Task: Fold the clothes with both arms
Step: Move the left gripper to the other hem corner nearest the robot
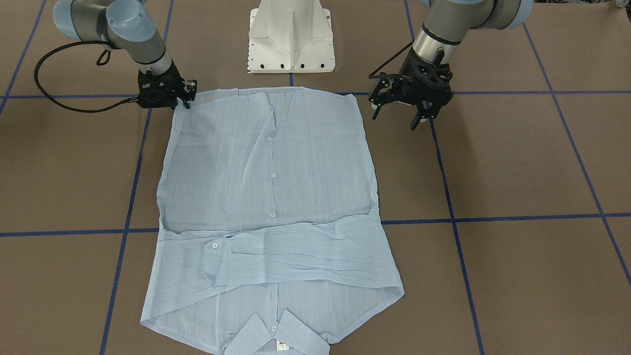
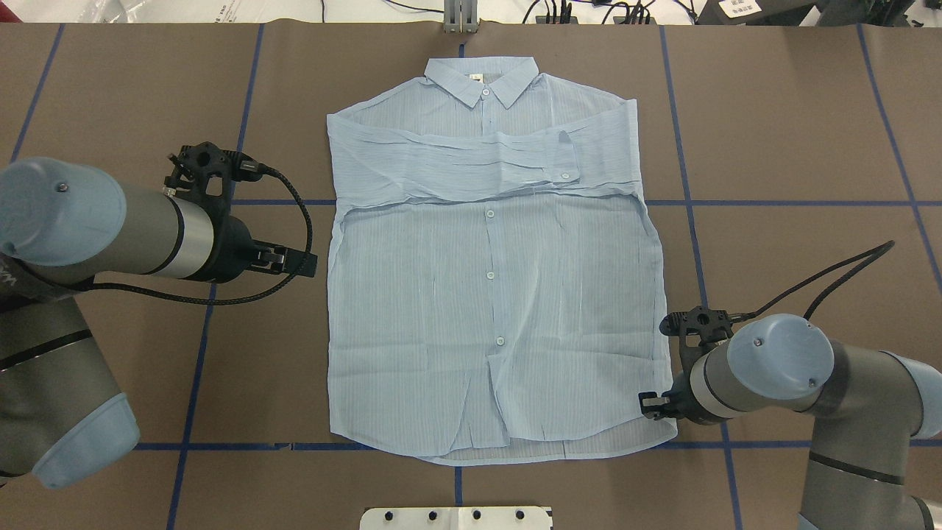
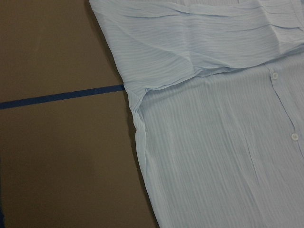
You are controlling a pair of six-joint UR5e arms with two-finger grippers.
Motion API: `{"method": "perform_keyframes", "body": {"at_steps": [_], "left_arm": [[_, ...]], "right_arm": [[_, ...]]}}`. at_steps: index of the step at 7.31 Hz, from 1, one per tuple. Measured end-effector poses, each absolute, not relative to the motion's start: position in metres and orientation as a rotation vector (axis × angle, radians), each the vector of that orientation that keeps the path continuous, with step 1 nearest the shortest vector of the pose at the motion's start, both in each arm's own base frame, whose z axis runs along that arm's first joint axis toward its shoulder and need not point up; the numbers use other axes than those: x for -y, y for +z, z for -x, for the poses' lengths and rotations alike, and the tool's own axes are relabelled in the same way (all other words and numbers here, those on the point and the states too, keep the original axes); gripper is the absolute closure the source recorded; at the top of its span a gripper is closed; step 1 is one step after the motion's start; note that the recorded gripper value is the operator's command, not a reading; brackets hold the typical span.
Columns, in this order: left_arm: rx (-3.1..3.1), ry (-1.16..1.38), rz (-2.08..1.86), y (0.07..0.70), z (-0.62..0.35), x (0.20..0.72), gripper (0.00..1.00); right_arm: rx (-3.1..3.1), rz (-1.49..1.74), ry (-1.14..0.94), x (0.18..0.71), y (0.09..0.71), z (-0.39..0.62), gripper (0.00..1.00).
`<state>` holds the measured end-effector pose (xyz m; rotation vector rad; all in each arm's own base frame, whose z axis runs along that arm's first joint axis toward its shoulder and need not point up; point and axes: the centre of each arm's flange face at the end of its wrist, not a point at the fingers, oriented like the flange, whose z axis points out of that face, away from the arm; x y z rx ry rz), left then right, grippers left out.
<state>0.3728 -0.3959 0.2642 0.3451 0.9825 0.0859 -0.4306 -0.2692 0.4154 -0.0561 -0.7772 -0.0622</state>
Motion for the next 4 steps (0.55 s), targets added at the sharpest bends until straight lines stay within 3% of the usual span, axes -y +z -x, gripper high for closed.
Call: {"method": "perform_keyframes", "body": {"at_steps": [1,4], "left_arm": [[-0.983,0.086,-0.346,0.2637,-0.3725,0.3960,0.01],[-0.982,0.085,-0.346,0.2634,-0.3721,0.3964,0.01]], "right_arm": [[0.783,0.052,-0.056,0.2724,0.4125,0.4277,1.00],[0.786,0.046,-0.048,0.2751,0.4106,0.4248,1.00]]}}
